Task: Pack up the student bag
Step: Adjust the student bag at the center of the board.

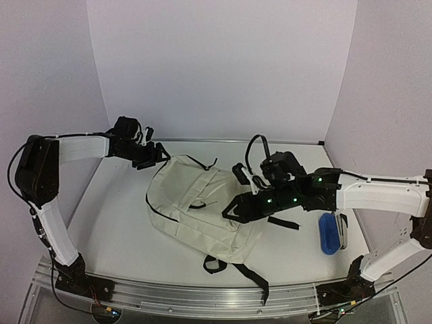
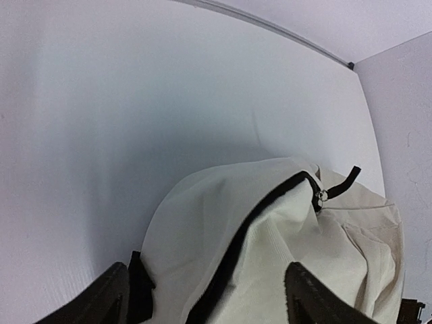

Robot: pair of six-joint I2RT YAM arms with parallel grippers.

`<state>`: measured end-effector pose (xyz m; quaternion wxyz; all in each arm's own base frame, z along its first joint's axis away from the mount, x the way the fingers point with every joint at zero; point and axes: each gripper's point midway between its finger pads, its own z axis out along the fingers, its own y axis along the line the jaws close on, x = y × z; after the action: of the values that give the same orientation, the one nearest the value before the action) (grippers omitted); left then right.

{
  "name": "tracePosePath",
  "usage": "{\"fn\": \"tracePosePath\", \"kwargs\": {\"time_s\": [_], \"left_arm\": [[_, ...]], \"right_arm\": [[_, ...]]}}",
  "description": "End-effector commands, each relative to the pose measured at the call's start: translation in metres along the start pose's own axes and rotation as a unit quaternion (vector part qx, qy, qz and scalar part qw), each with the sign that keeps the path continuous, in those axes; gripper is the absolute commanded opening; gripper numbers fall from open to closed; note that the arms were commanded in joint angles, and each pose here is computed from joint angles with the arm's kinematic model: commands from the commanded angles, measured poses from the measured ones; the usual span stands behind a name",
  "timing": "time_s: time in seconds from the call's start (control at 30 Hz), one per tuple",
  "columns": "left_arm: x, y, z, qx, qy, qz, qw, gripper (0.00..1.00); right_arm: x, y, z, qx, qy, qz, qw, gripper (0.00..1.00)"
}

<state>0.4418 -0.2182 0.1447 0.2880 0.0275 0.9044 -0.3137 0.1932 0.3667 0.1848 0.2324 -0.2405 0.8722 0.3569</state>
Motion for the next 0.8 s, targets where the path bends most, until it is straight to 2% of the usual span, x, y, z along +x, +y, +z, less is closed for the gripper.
{"fn": "tracePosePath", "kwargs": {"time_s": [0.0,0.17,0.3,0.53,0.77], "left_arm": [[-0.008,-0.012,-0.060,-0.022,-0.062,0.010,0.998,0.88],[0.034,-0.001,-0.087,-0.033,-0.061,-0.047,0.996,0.96],[0.070,0.008,-0.090,-0.030,-0.034,-0.093,0.995,0.96],[0.109,0.002,-0.092,0.023,-0.005,-0.151,0.988,0.77],[0.128,0.003,-0.085,0.052,0.011,-0.180,0.982,0.64]], "right_arm": [[-0.058,0.027,-0.027,-0.005,-0.080,-0.003,0.997,0.52],[-0.067,0.032,-0.005,-0.010,-0.067,0.012,0.998,0.50],[-0.061,0.031,0.026,-0.023,-0.042,0.033,0.998,0.44],[-0.048,0.024,0.056,-0.029,-0.013,0.067,0.997,0.41],[-0.040,0.014,0.073,-0.023,-0.008,0.098,0.995,0.38]]}}
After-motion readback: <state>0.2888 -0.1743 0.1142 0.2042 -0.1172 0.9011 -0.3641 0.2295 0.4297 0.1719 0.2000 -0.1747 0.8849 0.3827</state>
